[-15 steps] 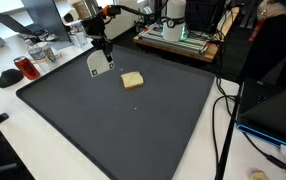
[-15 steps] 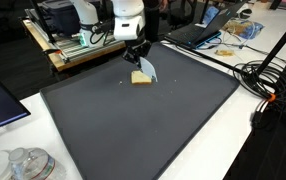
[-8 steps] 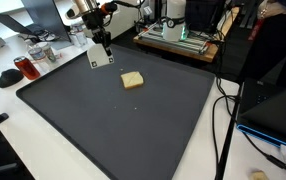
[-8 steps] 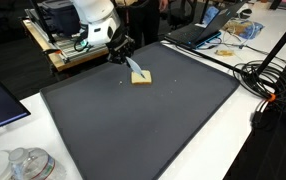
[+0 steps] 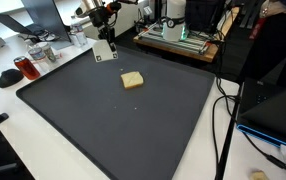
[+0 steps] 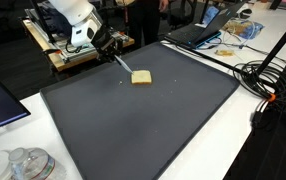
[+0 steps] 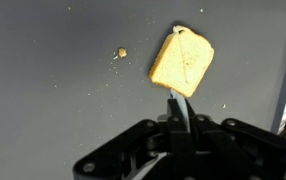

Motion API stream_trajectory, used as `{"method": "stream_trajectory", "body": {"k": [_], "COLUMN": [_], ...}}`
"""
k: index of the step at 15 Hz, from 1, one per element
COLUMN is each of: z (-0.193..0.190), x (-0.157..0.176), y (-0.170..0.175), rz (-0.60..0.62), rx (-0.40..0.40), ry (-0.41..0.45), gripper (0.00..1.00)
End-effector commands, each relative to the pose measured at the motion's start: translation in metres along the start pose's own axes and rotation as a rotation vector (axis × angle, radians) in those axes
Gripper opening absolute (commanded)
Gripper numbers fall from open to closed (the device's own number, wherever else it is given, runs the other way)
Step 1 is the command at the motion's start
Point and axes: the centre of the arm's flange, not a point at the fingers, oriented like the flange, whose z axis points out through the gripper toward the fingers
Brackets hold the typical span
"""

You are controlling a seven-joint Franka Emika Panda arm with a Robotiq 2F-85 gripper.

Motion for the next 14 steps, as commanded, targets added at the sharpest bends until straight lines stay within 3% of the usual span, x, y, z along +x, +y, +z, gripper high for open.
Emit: {"method": "stream_trajectory", "body": {"k": [1, 7, 14], "z": [-0.011, -0.021, -0.027], "x": [-0.037, -0.063, -0.069], "y": [-0.006, -0.027, -0.079], "rz": [0.021, 0.035, 0.018], "rx": [-0.004, -0.067, -0.157], "ry": [0.047, 0.076, 0.062], "gripper": [0.01, 0.01, 0.01]}}
